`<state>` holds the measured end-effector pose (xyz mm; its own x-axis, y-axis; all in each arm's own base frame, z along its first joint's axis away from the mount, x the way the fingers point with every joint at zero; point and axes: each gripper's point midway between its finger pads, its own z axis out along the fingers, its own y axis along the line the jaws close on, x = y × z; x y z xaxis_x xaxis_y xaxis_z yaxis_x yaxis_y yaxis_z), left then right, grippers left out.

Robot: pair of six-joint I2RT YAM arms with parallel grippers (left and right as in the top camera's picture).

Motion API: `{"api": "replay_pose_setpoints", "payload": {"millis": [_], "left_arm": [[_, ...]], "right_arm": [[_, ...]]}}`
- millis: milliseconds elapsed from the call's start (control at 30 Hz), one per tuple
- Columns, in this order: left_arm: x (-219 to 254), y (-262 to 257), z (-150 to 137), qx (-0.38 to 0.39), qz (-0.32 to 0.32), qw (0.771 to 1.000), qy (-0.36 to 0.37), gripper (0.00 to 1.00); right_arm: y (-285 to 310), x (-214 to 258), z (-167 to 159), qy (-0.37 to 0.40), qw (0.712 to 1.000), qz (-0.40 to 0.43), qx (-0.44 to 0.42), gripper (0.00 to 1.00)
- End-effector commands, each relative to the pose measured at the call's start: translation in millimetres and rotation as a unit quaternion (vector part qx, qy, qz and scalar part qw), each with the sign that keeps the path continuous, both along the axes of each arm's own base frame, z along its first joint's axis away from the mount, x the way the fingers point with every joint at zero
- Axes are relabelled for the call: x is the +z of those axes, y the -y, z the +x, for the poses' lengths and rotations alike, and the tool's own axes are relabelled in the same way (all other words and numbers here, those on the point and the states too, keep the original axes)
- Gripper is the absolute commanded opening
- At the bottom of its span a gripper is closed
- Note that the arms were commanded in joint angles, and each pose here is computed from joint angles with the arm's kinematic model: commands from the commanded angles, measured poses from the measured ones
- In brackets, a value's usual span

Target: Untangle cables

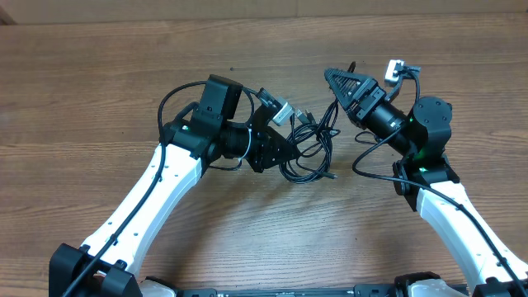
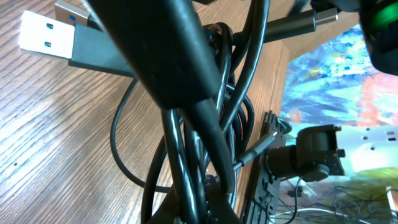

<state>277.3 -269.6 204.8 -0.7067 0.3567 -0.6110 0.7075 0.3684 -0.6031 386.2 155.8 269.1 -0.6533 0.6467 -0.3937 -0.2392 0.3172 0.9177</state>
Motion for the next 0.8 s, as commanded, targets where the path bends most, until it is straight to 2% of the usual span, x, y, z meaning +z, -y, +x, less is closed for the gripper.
{"api": "replay_pose_setpoints", "payload": {"millis": [0, 233, 533, 767], "left_arm": [[4, -4, 6, 0.016, 0.002, 1.000, 0.003, 0.04], [8, -33, 29, 0.090, -0.016, 0.994, -0.057, 0.04], [39, -48, 25, 0.060, -0.112, 0.988, -0.091, 0.04], [53, -46, 15, 0.028, -0.152, 0.983, -0.105, 0.04]], "right_arm": [[-5, 3, -5, -0.013, 1.000, 0.015, 0.022, 1.00], [-6, 3, -6, -0.015, 0.999, 0.015, 0.027, 1.00], [-4, -2, -4, -0.021, 1.000, 0.009, 0.019, 1.00], [-1, -16, -3, 0.015, 0.998, -0.064, 0.016, 1.00]]}}
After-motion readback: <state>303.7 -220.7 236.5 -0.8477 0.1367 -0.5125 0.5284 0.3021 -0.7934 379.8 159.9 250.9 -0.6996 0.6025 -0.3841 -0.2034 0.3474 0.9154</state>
